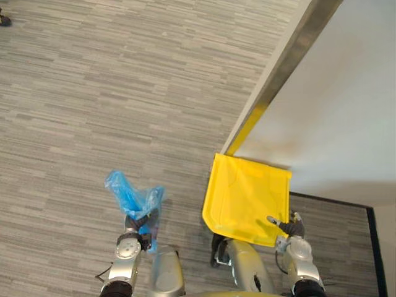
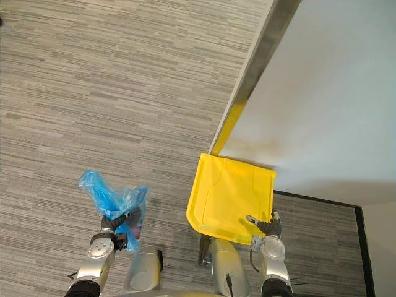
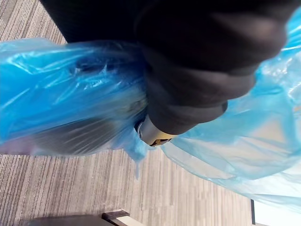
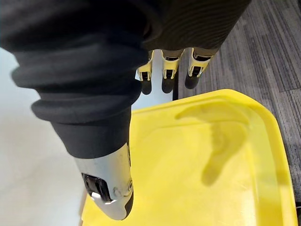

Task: Gather rubbish on tea table into small bin, then transfer packed bag to large trash can.

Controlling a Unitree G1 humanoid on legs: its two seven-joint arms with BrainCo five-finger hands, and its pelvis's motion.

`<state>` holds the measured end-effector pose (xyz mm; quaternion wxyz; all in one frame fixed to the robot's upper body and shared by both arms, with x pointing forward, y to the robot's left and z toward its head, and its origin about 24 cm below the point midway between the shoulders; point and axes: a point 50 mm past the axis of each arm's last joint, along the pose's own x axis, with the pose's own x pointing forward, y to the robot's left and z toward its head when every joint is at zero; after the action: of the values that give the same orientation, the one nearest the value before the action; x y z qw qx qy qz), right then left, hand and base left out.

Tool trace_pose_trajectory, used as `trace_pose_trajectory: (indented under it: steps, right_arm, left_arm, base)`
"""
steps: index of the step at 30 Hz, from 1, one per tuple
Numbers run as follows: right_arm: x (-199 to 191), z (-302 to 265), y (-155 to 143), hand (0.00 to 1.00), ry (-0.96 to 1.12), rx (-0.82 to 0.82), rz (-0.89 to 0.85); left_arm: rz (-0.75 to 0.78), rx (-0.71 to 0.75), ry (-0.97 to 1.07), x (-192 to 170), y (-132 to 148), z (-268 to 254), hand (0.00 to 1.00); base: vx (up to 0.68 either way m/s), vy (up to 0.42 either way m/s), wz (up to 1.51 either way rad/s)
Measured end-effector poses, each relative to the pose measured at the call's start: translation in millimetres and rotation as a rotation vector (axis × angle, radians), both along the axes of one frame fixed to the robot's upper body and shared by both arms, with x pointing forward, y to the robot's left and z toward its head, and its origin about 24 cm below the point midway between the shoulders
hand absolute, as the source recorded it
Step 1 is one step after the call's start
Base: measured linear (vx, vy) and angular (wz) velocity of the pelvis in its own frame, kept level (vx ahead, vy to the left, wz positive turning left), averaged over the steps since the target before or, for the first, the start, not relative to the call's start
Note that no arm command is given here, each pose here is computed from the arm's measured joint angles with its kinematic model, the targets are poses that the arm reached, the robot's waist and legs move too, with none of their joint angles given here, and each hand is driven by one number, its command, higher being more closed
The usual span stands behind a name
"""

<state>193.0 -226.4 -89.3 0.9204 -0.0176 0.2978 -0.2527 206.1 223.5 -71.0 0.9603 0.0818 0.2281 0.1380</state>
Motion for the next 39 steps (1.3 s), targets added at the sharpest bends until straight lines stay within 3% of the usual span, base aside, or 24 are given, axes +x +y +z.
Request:
trace_pose_trajectory:
  steps: [12, 19, 22, 32, 39]
  right_arm:
    - [-16.7, -9.0, -2.6, 0.00, 0.067, -0.033, 0.050]
    - [-55.1, -26.2, -7.8, 0.00, 0.178, -0.035, 0.035]
    - [-51.0, -27.5, -18.8, 0.00, 0.207, -0.069, 0.060]
    - [-48.0, -25.9, -24.4, 0.00, 0.194, -0.068, 0.022]
    - [-54.5, -33.8, -22.4, 0.00, 0.240, -0.042, 0.007]
  left_arm:
    - [0.062, -0.024, 0.088, -28.1, 4.5, -18.4, 1.00]
    - [0.116, -0.022, 0.167, -56.5, 14.1, -30.4, 1.00]
    - [0.125, -0.087, 0.207, -65.7, -4.9, -41.4, 1.00]
    - [0.090, -0.127, 0.181, -57.2, -19.4, -39.1, 1.00]
    - [0.085, -0.095, 0.200, -55.0, -9.5, -40.5, 1.00]
  base:
    - [-0.11, 0.026, -0.13]
    - [-0.17, -0.152, -0.07]
    - [-0.12, -0.160, -0.31]
    - [-0.07, -0.032, 0.15]
    - [-0.12, 0.087, 0.03]
